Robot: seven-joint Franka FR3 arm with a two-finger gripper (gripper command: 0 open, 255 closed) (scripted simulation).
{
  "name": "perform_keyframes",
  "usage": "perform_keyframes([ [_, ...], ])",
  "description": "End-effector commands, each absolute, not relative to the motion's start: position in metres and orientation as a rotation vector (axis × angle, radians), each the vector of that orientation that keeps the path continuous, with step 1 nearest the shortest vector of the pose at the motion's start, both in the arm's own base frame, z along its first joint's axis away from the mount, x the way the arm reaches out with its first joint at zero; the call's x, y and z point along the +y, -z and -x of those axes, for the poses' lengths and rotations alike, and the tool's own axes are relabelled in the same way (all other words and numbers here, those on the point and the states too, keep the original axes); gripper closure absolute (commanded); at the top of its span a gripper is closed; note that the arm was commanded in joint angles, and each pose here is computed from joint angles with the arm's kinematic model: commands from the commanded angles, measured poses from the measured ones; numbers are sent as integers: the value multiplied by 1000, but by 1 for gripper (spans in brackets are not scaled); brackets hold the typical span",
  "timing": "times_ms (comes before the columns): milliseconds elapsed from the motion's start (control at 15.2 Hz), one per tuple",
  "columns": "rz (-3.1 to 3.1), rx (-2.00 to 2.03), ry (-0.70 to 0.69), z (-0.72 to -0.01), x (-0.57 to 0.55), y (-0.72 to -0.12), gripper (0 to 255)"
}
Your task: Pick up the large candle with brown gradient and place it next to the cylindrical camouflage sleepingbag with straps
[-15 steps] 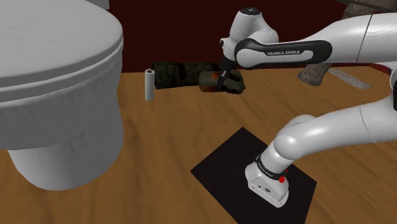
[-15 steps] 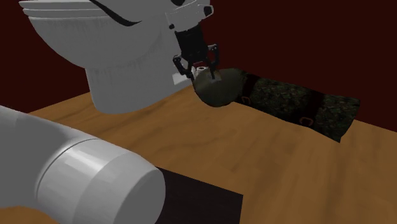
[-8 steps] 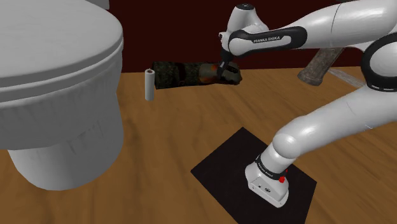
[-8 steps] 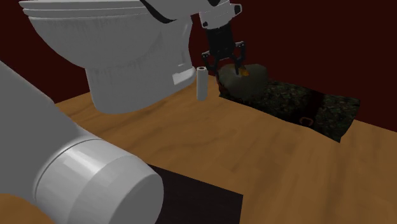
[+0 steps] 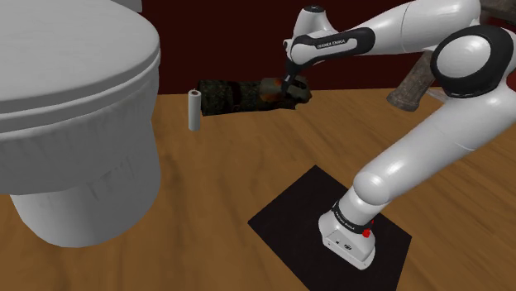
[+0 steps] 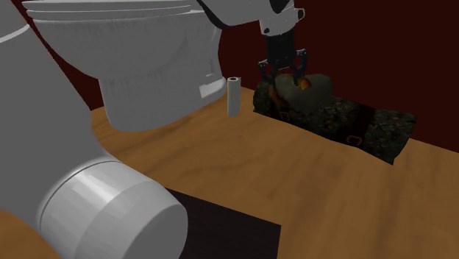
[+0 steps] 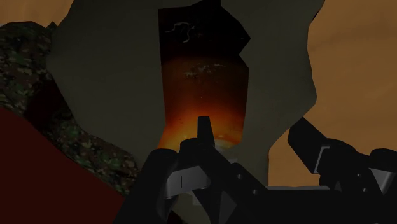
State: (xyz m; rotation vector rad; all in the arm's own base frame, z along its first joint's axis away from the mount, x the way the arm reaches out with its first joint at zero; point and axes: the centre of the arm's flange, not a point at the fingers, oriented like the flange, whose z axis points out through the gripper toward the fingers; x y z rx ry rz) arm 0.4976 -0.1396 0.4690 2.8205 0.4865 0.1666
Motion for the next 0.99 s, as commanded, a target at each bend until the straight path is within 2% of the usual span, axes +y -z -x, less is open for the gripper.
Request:
perform_keyframes([
  [0, -2819, 487, -171, -499, -140, -459, 255],
  [924, -2819, 487, -171, -499, -140, -385, 255],
])
